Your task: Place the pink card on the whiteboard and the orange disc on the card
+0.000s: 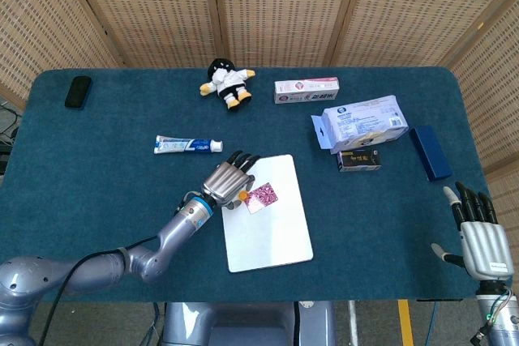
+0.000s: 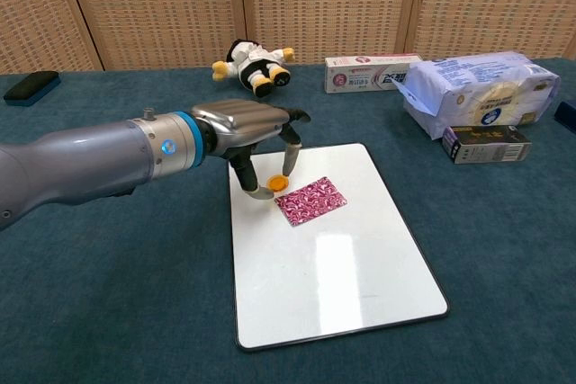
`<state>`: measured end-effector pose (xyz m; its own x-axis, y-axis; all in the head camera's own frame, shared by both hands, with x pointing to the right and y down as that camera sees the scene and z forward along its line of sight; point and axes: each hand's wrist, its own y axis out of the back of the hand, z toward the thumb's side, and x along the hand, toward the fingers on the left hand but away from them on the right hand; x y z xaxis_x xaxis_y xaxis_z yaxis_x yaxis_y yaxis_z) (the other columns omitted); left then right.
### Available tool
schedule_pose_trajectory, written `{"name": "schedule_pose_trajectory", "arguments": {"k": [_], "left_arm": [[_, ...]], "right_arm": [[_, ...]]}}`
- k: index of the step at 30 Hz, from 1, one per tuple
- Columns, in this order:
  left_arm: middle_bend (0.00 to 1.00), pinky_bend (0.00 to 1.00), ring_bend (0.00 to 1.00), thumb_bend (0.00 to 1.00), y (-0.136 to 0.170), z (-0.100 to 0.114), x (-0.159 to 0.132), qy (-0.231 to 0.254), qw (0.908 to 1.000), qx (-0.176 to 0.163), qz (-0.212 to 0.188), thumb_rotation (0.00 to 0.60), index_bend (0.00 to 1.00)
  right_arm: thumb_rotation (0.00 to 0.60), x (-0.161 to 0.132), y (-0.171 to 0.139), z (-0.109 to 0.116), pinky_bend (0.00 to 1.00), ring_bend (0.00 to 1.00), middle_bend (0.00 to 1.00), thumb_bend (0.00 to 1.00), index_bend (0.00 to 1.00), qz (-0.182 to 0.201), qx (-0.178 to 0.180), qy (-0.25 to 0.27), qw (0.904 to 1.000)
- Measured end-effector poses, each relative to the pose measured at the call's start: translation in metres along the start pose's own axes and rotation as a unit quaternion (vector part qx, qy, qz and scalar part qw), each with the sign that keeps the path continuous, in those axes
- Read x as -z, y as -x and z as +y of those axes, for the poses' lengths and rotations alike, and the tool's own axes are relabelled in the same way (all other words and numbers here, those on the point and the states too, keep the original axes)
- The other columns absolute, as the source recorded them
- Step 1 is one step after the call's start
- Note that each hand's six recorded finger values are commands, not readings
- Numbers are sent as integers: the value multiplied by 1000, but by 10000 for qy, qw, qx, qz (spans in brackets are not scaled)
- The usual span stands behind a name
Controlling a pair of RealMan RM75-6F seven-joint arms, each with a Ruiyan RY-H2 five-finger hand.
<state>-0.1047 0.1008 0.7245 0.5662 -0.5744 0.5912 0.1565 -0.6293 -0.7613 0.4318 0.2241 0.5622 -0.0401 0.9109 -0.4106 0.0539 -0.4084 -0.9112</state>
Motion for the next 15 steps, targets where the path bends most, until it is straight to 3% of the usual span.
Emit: {"name": "schedule_pose_trajectory", "arguments": {"k": [15], "left_arm": [[0,0,0,267,-29,-6,-25,40,9999,56,76,600,535]], "right_arm": [[600,1,0,0,0,0,22,0,0,-11,-13,46,10000]]}}
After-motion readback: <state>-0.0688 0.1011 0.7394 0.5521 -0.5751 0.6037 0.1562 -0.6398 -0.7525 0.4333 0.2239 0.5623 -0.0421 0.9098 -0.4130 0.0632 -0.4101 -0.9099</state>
